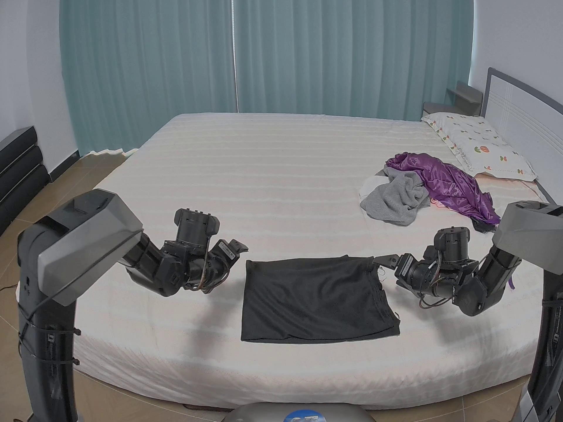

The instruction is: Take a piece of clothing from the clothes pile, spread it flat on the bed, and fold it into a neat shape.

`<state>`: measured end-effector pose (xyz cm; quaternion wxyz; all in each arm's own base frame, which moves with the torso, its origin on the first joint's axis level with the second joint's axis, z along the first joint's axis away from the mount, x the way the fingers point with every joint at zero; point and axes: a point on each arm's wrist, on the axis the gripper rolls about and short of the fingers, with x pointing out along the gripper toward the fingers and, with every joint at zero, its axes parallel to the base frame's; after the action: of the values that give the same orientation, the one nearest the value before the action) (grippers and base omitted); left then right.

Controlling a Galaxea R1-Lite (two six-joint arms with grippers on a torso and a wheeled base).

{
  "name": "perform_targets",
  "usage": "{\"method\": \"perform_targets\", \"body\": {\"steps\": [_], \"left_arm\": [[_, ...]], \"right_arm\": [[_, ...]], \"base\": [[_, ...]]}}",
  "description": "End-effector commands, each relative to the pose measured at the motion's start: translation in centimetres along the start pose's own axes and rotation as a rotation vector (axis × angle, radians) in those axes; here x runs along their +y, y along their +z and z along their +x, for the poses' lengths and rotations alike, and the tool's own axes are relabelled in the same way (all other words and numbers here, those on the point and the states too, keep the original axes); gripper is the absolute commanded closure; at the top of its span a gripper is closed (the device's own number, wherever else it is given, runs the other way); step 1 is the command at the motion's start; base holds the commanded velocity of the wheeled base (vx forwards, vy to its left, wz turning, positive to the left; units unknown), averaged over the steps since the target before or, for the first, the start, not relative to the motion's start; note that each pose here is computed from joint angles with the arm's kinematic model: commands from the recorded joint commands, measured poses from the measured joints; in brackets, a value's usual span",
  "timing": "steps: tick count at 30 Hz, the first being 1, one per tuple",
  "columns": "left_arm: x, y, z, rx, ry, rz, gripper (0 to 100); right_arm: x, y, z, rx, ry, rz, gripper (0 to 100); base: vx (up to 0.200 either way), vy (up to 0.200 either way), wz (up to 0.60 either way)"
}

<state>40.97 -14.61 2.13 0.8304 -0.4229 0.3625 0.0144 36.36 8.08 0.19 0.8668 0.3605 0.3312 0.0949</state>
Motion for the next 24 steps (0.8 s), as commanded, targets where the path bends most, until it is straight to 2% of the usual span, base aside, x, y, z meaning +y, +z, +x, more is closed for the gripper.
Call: {"method": "perform_targets", "body": {"steps": [1,6,10,24], "left_arm": [[1.0,0.5,-6.3,0.044,-0.031,-0.071,0],[2.9,0.3,-6.9,0.014,-0.126,-0.183,0],[3.8,0.5,-7.4,-0.019,-0.175,-0.228,0],[5.0,0.4,-7.5,-0.002,-0.155,-0.243,0]], "right_arm": [[0.4,-1.7,-4.7,0.045,0.09,-0.013,0],[-0.3,-3.0,-5.3,0.069,0.093,-0.013,0],[-0.6,-3.6,-5.5,0.092,0.087,-0.008,0],[-0.8,-5.8,-4.7,0.149,0.11,-0.042,0]], "base": [[0.0,0.0,0.0],[0.0,0.0,0.0],[0.0,0.0,0.0],[0.0,0.0,0.0]]}}
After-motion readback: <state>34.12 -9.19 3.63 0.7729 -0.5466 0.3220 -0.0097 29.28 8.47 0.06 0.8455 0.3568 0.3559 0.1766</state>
